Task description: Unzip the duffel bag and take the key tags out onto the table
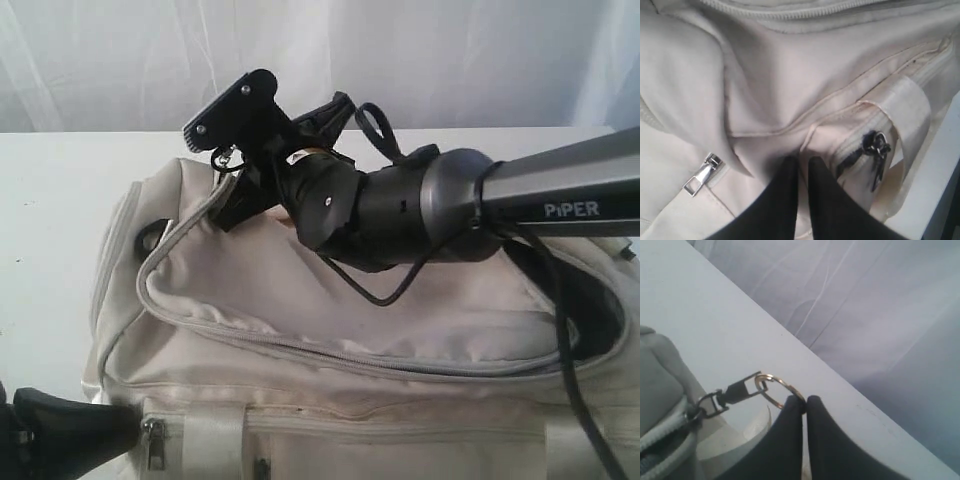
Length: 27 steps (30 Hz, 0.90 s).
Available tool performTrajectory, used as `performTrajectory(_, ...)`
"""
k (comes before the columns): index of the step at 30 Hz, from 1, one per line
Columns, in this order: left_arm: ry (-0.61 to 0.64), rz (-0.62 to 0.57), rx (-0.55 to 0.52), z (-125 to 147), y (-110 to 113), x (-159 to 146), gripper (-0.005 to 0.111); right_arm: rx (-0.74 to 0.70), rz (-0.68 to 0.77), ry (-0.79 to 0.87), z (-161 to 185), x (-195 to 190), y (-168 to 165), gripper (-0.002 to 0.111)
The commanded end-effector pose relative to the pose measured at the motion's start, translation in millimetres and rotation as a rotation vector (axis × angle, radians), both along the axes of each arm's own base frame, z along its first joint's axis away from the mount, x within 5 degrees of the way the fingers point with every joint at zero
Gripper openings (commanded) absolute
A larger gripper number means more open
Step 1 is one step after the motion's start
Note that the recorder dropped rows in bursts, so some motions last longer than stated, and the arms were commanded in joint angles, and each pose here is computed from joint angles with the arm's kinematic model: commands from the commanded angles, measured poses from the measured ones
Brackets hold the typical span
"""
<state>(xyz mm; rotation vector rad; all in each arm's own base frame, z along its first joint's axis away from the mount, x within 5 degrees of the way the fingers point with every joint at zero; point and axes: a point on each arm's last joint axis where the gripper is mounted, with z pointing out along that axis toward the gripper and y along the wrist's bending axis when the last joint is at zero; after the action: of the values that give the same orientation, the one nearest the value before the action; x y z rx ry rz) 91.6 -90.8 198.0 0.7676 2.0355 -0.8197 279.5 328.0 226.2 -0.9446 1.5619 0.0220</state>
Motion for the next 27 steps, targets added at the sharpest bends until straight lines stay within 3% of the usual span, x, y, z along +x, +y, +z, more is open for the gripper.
performTrajectory(1,-0.004,0.0,0.013,-2,1,-1,0.016,0.265,-0.085,0.108,14,3,-2,0.0)
performTrajectory(5,-0.004,0.0,0.013,-2,1,-1,0.016,0.354,-0.068,0.159,33,-3,-5,0.0)
performTrajectory(8,-0.004,0.0,0.013,-2,1,-1,0.016,0.416,-0.143,0.048,46,2,-13,0.0)
performTrajectory(13,-0.004,0.0,0.013,-2,1,-1,0.016,0.447,-0.143,0.109,46,0,-13,0.003)
performTrajectory(15,-0.004,0.0,0.013,-2,1,-1,0.016,0.423,-0.11,0.161,42,-3,-10,0.017)
performTrajectory(18,-0.004,0.0,0.013,-2,1,-1,0.016,0.416,-0.094,0.182,42,-4,-9,0.054)
performTrajectory(19,-0.004,0.0,0.013,-2,1,-1,0.016,0.42,-0.093,0.179,44,-5,-9,0.06)
performTrajectory(21,-0.004,0.0,0.013,-2,1,-1,0.016,0.425,-0.078,0.165,54,-8,-12,0.066)
performTrajectory(27,-0.004,0.0,0.013,-2,1,-1,0.016,0.305,0.092,0.118,101,-33,-26,0.066)
